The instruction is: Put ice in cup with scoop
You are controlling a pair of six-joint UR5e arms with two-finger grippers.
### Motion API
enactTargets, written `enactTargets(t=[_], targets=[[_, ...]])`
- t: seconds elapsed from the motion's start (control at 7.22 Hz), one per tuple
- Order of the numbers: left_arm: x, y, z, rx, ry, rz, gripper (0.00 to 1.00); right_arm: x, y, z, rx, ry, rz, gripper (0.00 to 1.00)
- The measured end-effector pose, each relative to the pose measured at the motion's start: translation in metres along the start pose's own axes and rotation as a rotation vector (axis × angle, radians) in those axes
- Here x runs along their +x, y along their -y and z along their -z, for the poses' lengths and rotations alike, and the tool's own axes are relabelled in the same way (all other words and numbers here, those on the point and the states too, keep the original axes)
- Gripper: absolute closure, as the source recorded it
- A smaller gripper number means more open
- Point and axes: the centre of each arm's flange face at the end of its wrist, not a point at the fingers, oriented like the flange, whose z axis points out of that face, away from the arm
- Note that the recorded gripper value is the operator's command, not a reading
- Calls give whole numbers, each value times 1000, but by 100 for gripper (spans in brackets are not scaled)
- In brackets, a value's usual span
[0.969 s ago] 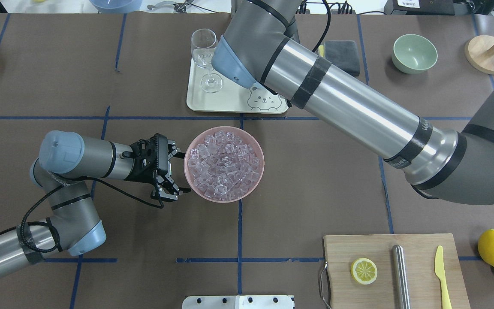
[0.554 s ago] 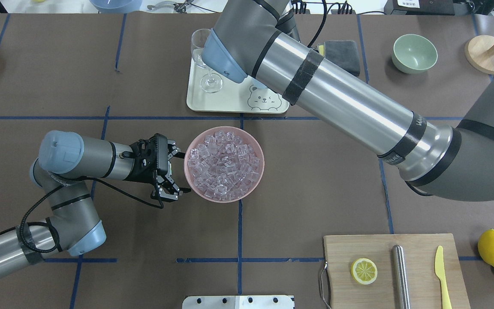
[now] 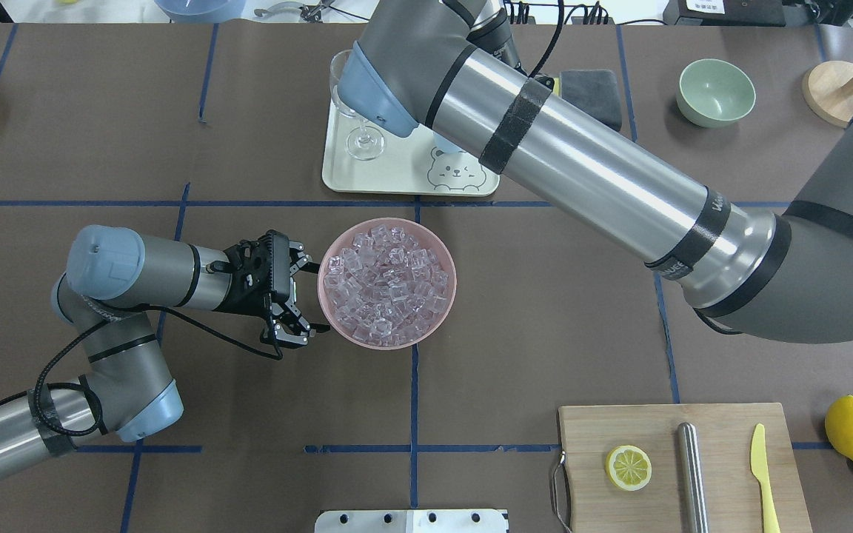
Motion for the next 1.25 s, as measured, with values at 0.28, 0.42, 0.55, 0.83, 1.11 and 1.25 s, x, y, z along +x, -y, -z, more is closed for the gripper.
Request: enactTargets(t=[0.28,0.42,0.55,0.83,1.11,1.25], targets=[[0,0,0,-1,0,0,0,2,-3,4,-11,-10,20,100],[0,0,0,-1,0,0,0,2,-3,5,-12,-8,24,100],[0,0,0,-1,-1,0,0,4,-4,7,-8,-5,23,100],[0,-1,-1,-1,-1,0,0,8,1,0,-7,-3,27,100],[1,-1,-1,-1,-1,0,0,13,7,1,6,11,27,100],[1,-1,-1,-2,-1,1,0,10,8,-3,4,8,32,100]])
